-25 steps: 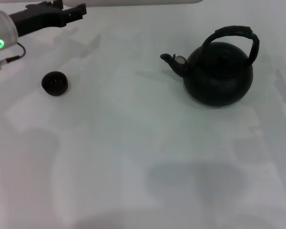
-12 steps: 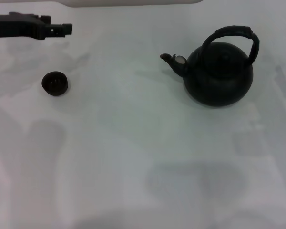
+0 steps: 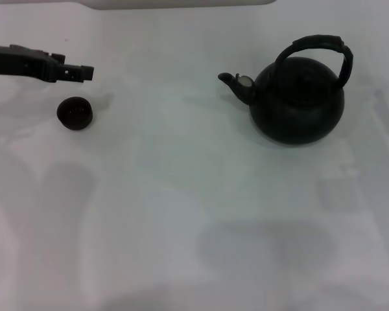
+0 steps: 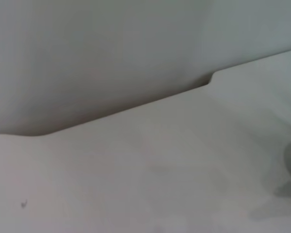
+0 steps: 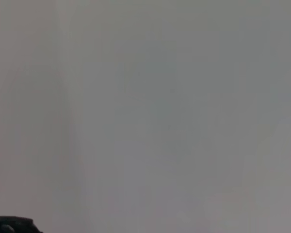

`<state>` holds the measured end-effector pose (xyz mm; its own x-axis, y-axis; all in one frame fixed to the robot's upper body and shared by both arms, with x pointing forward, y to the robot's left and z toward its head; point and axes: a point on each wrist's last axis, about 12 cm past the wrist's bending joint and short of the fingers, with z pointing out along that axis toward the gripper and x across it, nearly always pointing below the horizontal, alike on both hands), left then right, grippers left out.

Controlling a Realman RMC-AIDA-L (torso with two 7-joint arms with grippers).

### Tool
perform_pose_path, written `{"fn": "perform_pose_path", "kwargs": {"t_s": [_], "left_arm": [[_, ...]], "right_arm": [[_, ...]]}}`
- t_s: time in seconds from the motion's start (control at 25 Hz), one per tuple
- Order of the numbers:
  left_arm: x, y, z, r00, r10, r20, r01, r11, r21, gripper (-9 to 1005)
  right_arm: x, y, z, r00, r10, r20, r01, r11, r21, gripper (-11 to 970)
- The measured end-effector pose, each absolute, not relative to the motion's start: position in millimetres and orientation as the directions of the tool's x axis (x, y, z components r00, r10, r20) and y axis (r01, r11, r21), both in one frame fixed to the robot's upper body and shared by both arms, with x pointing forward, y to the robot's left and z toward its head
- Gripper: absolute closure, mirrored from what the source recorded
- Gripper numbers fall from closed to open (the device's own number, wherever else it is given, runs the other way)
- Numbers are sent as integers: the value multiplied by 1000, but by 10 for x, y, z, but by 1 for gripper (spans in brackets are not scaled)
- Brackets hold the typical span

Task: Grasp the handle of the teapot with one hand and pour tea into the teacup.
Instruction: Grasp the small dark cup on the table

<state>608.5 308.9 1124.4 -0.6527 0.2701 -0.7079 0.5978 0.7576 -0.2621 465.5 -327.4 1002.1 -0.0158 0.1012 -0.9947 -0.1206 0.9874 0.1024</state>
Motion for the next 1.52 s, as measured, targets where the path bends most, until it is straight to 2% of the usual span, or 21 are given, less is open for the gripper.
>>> {"fn": "perform_pose_path", "kwargs": {"t_s": [0.6,1.04,1.52], "left_arm": [[6064,3117,11150,-697,297,-653,566,786,-247,199],[6117,3004,11029,-718,358,-597,577,787,-221,200],[6088,3010,10988,-728,364,-581,573,788,-226,201]], "right_arm": [[4682,-3262,10033,-11,101,-995,-126,987,101,118],[4682,-3265,10032,-11,106,-994,-122,987,107,119],[4670,-3252,10027,-13,110,-994,-123,986,111,118]]}}
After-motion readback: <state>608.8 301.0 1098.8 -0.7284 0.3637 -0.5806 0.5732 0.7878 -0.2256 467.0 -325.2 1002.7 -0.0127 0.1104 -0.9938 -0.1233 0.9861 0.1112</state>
